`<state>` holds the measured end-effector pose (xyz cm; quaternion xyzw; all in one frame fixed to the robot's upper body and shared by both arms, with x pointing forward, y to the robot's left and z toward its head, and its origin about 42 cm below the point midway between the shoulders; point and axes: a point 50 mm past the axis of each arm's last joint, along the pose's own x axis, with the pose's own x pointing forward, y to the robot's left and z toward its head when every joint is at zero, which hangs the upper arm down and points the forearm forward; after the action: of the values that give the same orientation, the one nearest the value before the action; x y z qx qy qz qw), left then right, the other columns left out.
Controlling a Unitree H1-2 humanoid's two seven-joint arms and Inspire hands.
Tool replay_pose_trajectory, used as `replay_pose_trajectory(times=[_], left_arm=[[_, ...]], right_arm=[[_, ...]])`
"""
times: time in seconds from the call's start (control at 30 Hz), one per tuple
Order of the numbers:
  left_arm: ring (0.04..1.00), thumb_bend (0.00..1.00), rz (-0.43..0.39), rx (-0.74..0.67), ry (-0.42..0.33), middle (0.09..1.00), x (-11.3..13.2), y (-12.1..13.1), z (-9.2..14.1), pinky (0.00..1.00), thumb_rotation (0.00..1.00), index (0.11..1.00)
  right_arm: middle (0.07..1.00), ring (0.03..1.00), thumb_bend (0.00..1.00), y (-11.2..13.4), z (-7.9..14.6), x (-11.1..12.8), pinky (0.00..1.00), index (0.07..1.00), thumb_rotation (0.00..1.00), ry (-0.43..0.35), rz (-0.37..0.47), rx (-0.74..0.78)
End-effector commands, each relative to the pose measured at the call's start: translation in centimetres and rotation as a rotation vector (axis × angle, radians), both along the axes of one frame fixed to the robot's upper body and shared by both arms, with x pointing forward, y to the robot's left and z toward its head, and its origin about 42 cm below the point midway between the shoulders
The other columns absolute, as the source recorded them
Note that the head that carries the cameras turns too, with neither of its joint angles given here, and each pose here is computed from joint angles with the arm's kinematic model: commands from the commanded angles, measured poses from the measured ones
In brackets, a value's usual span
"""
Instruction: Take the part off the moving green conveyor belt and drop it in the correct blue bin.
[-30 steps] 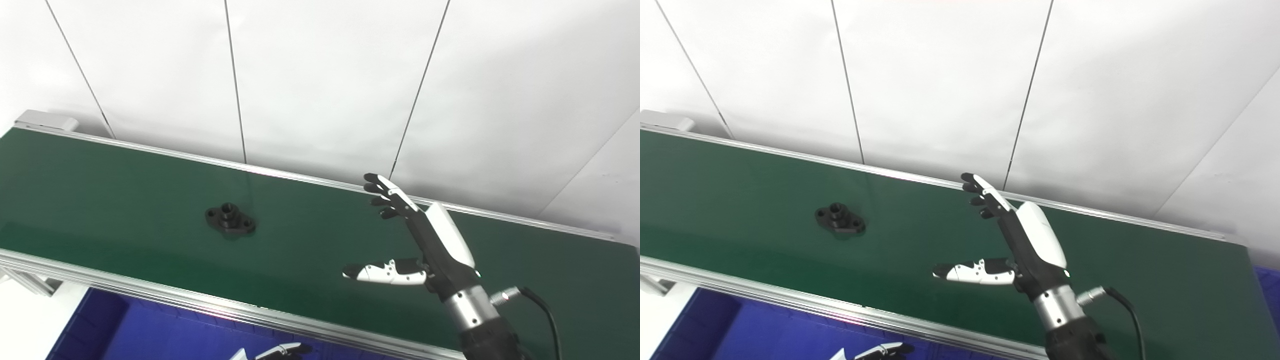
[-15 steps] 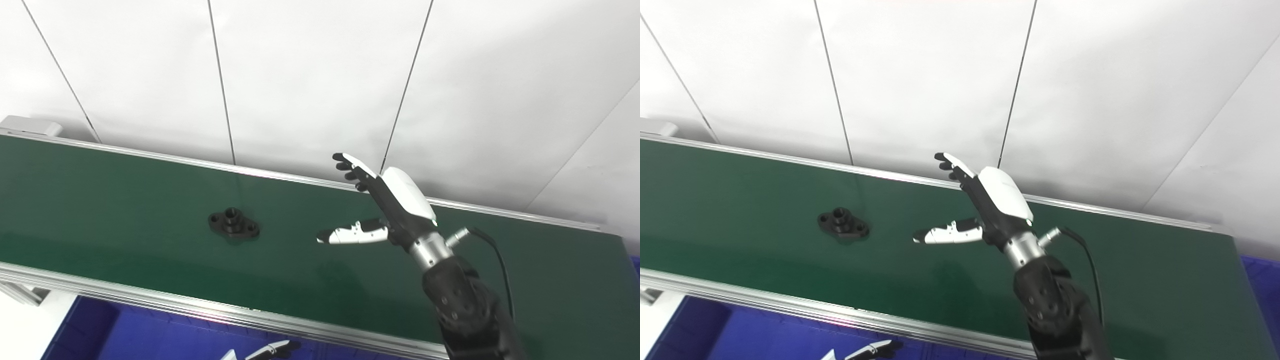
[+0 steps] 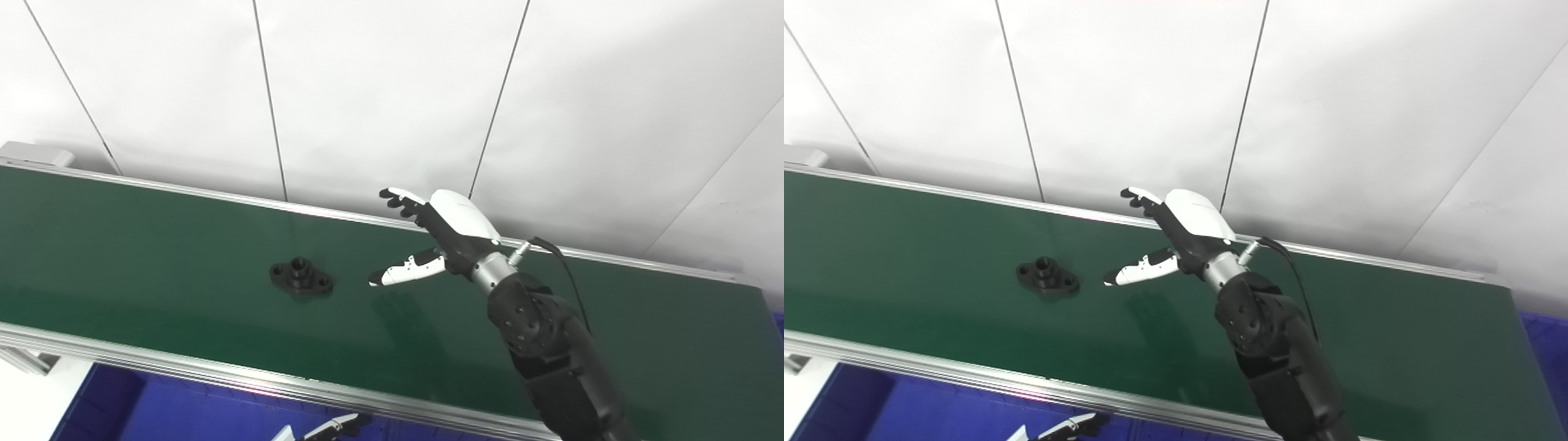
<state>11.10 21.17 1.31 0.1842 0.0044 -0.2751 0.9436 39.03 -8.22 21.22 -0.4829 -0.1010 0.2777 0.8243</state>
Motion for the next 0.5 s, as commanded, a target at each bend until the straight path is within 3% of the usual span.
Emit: replay_pose_trajectory(times=[0.0, 0.47], left_arm=[[0.847, 0.88, 0.001, -0.031, -0.042, 0.896, 0.3, -0.2, 0.6, 0.75, 0.60, 0.871], [0.841, 0.90, -0.007, -0.035, -0.052, 0.894, 0.2, -0.5, 0.9, 0.74, 0.62, 0.873]], right_arm=[[0.854, 0.821, 0.85, 1.6, 2.8, 0.9, 0.76, 0.893, 0.47, -0.102, 0.052, 0.011], [0.858, 0.825, 0.86, 5.2, 2.8, 3.0, 0.75, 0.891, 0.46, -0.064, 0.107, -0.116]])
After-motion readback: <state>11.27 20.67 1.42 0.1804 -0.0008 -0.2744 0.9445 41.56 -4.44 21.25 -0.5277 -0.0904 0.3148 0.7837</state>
